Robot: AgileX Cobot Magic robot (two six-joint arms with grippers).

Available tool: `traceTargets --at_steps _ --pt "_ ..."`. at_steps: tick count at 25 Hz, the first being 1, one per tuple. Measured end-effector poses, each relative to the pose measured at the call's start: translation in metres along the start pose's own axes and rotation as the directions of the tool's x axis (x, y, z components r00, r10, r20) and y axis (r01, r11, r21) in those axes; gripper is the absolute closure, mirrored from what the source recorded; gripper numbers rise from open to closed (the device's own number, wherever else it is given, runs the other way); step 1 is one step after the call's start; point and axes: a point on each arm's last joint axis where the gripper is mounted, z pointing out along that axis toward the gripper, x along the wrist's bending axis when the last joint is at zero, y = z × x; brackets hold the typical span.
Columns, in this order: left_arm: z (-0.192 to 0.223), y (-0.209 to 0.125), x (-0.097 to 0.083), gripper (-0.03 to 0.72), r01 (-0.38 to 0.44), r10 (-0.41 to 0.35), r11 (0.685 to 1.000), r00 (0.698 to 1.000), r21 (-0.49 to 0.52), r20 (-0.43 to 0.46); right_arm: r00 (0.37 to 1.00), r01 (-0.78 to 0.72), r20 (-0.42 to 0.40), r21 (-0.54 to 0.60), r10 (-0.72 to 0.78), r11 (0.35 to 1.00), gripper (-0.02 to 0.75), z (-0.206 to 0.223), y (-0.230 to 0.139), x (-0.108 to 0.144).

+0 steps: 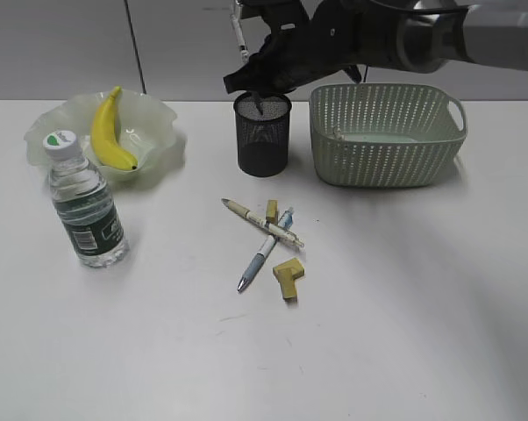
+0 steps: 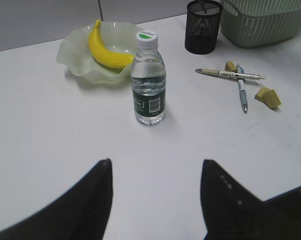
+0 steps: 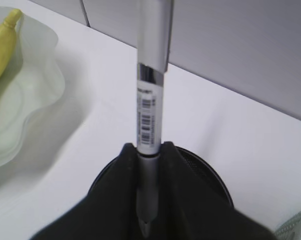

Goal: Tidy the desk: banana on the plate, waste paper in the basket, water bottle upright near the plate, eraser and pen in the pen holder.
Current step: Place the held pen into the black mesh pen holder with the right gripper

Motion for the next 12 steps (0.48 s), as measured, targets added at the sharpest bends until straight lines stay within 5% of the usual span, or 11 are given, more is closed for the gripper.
traceTargets --at_steps 12 --pt "0.000 0.000 0.000 0.268 0.000 0.000 1.000 1.000 0.000 0.000 1.000 -0.008 0.013 0.056 0.008 0.998 0.627 0.018 -0.024 -0.009"
